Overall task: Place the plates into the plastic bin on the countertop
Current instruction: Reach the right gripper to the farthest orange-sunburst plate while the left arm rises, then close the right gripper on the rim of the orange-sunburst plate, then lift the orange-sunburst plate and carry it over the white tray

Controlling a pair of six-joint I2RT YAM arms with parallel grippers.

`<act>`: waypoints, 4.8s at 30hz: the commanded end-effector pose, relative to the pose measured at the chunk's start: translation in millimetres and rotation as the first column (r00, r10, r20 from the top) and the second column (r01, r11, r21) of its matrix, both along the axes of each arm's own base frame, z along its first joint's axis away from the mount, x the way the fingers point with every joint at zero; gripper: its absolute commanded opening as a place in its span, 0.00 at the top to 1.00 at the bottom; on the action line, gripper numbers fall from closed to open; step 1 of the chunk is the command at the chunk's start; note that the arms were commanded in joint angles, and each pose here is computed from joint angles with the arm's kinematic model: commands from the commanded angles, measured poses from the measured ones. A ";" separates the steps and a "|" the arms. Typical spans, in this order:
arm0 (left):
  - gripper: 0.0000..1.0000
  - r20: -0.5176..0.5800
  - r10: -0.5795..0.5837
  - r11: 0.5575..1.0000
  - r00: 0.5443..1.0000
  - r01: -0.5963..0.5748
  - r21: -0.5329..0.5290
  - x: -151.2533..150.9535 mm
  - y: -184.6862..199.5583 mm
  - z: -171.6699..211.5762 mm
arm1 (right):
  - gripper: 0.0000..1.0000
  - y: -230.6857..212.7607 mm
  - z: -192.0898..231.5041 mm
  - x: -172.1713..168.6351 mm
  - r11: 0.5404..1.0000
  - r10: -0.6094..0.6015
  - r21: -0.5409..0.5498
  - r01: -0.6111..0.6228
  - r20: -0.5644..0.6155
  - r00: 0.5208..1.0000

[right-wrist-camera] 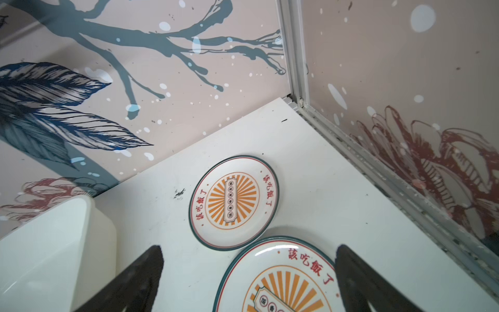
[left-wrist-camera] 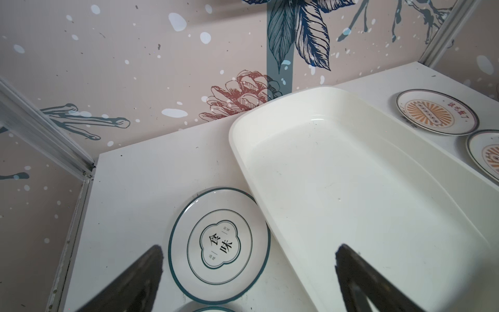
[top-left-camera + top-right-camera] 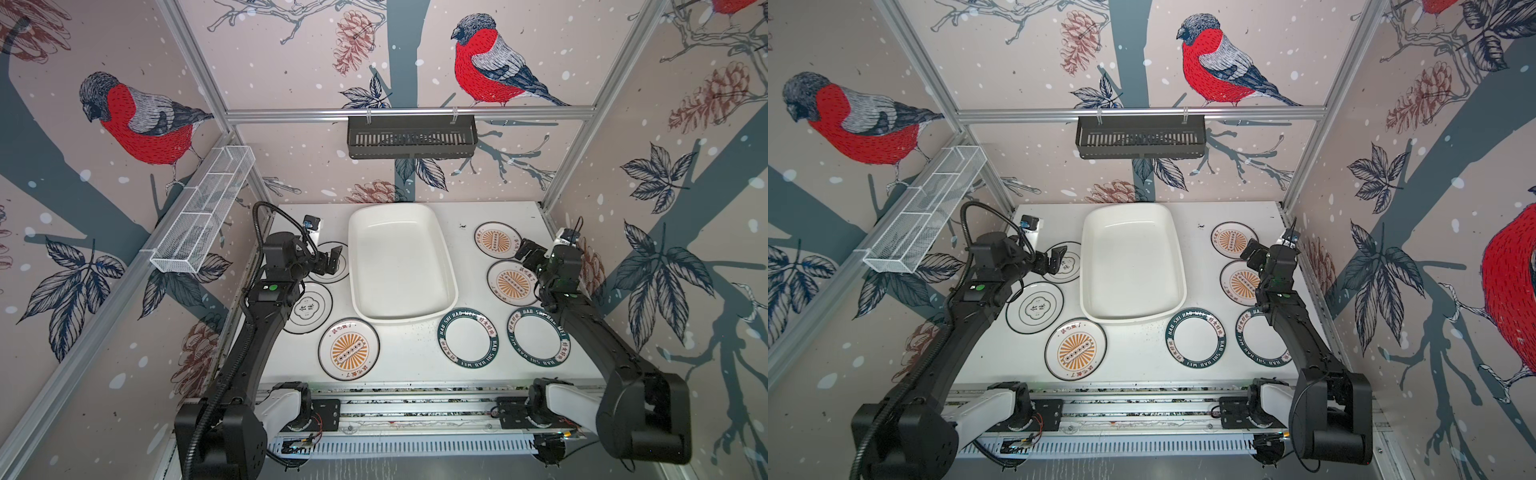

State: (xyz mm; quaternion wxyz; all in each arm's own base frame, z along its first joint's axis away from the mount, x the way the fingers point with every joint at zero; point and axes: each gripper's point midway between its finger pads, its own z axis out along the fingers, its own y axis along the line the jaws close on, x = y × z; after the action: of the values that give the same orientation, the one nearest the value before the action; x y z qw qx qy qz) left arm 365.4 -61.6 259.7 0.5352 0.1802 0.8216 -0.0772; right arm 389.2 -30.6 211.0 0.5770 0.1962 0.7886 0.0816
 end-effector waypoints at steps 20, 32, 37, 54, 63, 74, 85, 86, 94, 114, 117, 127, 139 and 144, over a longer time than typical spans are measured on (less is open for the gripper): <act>0.02 -0.172 -0.139 0.988 0.975 0.126 -0.085 -9.6 -34.3 -0.1 | 0.19 -23.4 -65.4 55.6 0.947 0.160 0.306 -0.095 -0.198 0.967; 0.02 -0.185 -0.130 0.987 0.974 0.110 -0.116 1.7 -37.5 -7.7 | 0.30 -45.7 -119.5 106.4 0.876 0.206 0.476 -0.073 -0.234 0.950; 0.02 -0.194 -0.142 0.984 0.971 0.117 -0.134 4.0 -40.6 -10.2 | 0.33 -49.7 -134.6 117.1 0.872 0.207 0.488 -0.048 -0.278 0.938; 0.02 -0.231 -0.181 0.972 0.956 0.139 -0.188 6.8 -49.1 -12.6 | 0.43 -43.5 -163.8 135.5 0.823 0.285 0.563 -0.077 -0.291 0.913; 0.02 -0.225 -0.286 0.941 0.931 0.230 -0.246 -3.3 -65.0 -6.3 | 0.52 -37.7 -175.8 138.4 0.795 0.321 0.600 -0.092 -0.287 0.902; 0.02 -0.215 -0.334 0.921 0.918 0.269 -0.283 -13.4 -72.2 -2.8 | 0.72 -29.6 -186.5 137.7 0.752 0.352 0.650 -0.107 -0.259 0.900; 0.02 -0.197 -0.334 0.918 0.922 0.270 -0.291 -14.6 -72.8 4.3 | 0.92 -26.9 -176.1 140.7 0.739 0.363 0.661 -0.130 -0.228 0.903; 0.02 -0.194 -0.335 0.917 0.922 0.272 -0.292 -15.0 -72.9 5.4 | 0.93 -27.1 -174.7 141.0 0.738 0.363 0.661 -0.132 -0.225 0.904; 0.02 -0.184 -0.329 0.919 0.926 0.269 -0.289 -16.4 -72.2 8.7 | 0.97 -24.9 -153.1 147.5 0.717 0.369 0.677 -0.165 -0.168 0.914; 0.02 -0.122 -0.184 0.970 0.975 0.160 -0.183 -1.2 -49.3 28.0 | 0.98 37.6 -12.0 149.5 0.718 0.468 0.578 -0.388 0.013 0.884; 0.02 -0.115 -0.198 0.967 0.974 0.174 -0.187 -1.6 -51.3 28.2 | 0.98 72.8 6.1 146.8 0.708 0.521 0.547 -0.446 0.020 0.853; 0.02 -0.069 -0.253 0.953 0.965 0.236 -0.190 -11.5 -59.2 47.3 | 0.98 198.4 40.4 130.4 0.644 0.678 0.482 -0.594 0.001 0.735; 0.02 -0.014 -0.290 0.938 0.957 0.281 -0.202 -24.5 -64.3 64.8 | 0.98 316.1 -12.1 119.8 0.604 0.750 0.498 -0.622 -0.091 0.656; 0.02 -0.003 -0.290 0.936 0.957 0.283 -0.210 -28.0 -64.6 70.5 | 0.98 339.0 -39.0 123.8 0.621 0.736 0.512 -0.593 -0.121 0.667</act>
State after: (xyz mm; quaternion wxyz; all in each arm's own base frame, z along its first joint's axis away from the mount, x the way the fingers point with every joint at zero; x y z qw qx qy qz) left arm 339.8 -122.0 320.4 0.5082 0.2298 0.7964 -0.2337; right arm 501.6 302.0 167.3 0.2888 0.0033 0.8559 0.4290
